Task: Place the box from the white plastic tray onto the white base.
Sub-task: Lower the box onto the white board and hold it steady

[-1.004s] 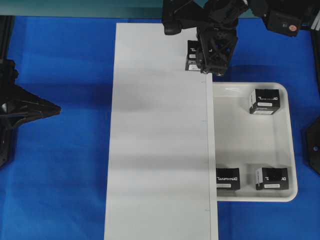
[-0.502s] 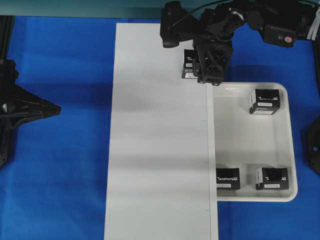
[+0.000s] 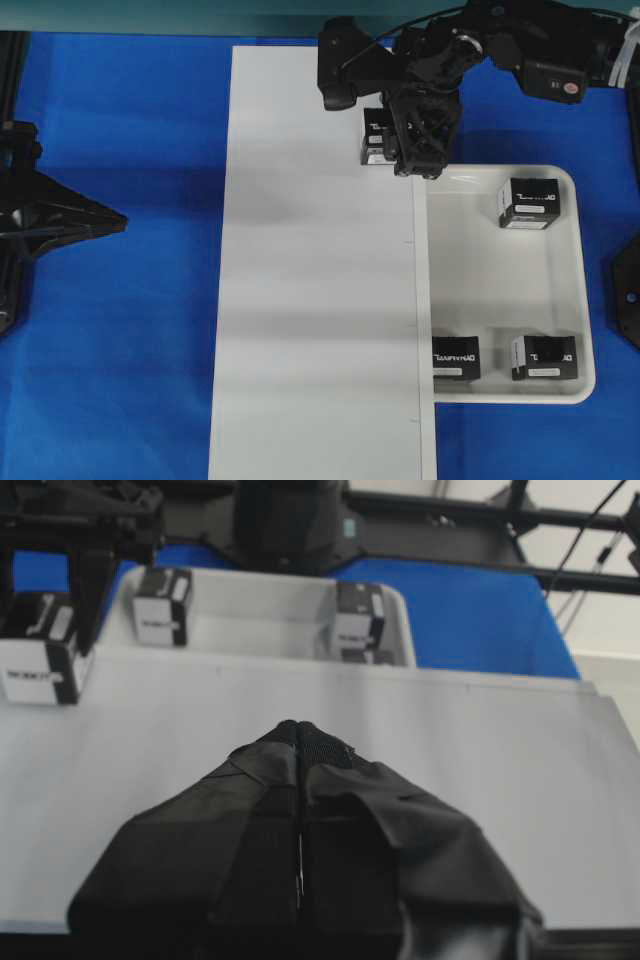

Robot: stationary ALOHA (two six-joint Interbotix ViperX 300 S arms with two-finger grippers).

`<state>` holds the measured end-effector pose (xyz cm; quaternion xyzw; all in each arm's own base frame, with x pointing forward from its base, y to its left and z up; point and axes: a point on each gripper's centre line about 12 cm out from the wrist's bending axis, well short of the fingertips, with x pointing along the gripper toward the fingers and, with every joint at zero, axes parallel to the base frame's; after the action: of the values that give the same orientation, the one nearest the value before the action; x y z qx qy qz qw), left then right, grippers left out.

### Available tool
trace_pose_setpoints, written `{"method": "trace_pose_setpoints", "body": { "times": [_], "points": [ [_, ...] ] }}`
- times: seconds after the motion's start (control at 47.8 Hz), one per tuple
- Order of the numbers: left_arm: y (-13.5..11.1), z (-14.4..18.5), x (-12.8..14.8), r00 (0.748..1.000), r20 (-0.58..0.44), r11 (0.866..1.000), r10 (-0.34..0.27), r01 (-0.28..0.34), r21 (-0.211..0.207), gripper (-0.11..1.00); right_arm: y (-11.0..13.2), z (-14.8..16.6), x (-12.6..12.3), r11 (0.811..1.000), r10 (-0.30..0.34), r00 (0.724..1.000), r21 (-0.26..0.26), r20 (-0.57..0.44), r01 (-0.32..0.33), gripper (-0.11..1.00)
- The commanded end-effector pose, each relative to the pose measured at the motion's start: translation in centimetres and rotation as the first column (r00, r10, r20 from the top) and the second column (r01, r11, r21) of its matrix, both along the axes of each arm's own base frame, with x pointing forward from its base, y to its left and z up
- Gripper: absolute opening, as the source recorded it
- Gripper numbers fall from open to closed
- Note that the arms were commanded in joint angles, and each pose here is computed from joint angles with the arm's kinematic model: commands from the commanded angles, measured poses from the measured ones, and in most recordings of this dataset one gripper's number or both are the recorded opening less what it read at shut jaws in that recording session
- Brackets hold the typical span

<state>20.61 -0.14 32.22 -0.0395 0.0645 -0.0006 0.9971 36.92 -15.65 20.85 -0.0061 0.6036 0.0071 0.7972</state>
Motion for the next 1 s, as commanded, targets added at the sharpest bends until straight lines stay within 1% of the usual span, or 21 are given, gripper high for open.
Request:
{"method": "trace_pose_setpoints", "body": {
  "times": [0.0, 0.983],
  "points": [
    [0.0, 0.94, 0.22, 1.0, 0.023, 1.0, 0.0, 0.0, 0.0, -0.07, 0.44, -0.33, 0.47, 1.0, 0.013, 1.0, 0.004, 0.0, -0.013, 0.58],
    [-0.03, 1.0, 0.22, 1.0, 0.025, 1.0, -0.001, 0.001, 0.0, -0.07, -0.42, -0.51, 0.26, 1.0, -0.003, 1.0, 0.0, -0.006, 0.003, 0.58]
  ]
}}
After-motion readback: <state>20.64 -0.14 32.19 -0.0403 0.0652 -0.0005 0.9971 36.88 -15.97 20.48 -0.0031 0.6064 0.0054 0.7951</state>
